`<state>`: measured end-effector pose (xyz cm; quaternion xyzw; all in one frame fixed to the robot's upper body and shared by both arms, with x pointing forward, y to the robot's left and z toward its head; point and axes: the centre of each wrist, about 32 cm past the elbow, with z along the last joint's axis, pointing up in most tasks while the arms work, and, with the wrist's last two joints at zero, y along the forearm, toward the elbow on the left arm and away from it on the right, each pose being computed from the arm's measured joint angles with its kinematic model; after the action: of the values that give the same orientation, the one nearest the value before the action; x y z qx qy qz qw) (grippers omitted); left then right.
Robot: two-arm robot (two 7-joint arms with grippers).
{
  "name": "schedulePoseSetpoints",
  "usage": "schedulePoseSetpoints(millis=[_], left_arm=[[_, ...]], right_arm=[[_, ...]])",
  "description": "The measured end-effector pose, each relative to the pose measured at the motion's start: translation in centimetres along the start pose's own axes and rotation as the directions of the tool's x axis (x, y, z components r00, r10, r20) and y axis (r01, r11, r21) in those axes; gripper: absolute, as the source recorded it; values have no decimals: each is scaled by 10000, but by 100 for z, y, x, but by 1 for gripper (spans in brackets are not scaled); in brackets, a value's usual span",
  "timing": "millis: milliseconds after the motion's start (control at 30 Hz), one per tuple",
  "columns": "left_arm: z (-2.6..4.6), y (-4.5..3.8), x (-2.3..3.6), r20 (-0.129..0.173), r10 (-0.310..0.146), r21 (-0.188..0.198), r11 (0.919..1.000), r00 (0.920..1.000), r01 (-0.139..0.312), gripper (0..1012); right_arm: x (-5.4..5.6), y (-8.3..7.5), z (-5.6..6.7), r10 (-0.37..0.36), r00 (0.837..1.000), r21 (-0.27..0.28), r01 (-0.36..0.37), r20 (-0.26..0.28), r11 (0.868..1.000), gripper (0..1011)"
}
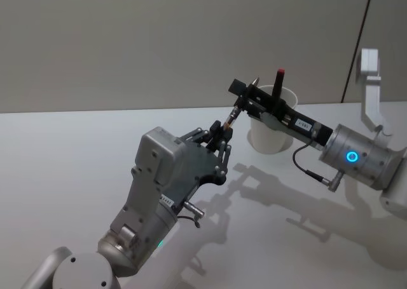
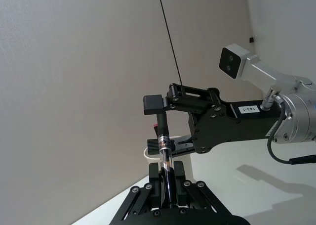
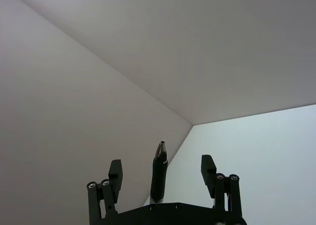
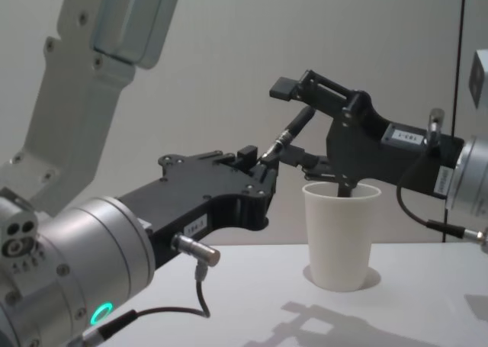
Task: Place the pen into the pen holder.
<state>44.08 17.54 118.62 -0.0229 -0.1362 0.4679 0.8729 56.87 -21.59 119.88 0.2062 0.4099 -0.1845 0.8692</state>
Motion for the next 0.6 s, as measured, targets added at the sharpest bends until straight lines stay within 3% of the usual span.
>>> schedulePoseSetpoints(millis=[333, 467, 600], left_arm=[[0, 0, 0, 0, 0, 0, 10000, 10000, 0, 171], [0, 0, 0, -2, 0, 0, 10000, 10000, 0, 171], [0, 0, 0, 0, 0, 0, 10000, 10000, 0, 171]], right_arm=[[-3, -7, 1, 12, 10000, 39, -12, 19, 10000, 1002], [-3, -9, 1, 15, 10000, 53, -15, 24, 10000, 947], [-3, -11, 0, 15, 10000, 59, -15, 26, 10000, 825]])
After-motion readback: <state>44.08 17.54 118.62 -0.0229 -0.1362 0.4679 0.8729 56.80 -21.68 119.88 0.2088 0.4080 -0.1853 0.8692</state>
